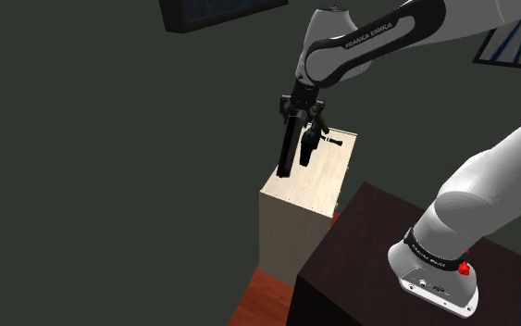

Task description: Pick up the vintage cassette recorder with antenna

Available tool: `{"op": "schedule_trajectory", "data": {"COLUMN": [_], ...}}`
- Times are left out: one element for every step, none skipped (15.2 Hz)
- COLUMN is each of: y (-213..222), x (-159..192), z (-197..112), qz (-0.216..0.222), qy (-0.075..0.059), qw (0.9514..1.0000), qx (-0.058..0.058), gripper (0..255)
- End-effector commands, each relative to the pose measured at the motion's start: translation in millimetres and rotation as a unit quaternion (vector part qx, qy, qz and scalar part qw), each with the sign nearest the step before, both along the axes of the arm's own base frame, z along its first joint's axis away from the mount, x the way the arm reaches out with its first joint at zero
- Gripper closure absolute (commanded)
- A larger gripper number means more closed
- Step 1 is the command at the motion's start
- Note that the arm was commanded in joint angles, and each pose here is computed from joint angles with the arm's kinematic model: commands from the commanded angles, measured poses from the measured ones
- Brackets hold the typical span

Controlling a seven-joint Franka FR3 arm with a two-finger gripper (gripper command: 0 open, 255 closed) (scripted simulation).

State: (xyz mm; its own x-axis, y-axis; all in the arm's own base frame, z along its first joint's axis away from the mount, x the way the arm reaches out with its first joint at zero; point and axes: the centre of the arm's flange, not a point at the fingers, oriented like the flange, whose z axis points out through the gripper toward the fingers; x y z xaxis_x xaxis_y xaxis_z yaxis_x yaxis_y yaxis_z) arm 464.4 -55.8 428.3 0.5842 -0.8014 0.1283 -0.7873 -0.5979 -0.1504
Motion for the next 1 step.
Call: {"op": "schedule_trajectory", "data": {"y": [-0.2], "x": [0.8], "z": [3.8], "qz": [0.000], "qy": [-0.001], "qw": [1.0000], "qx": [0.000], "gripper": [255]}}
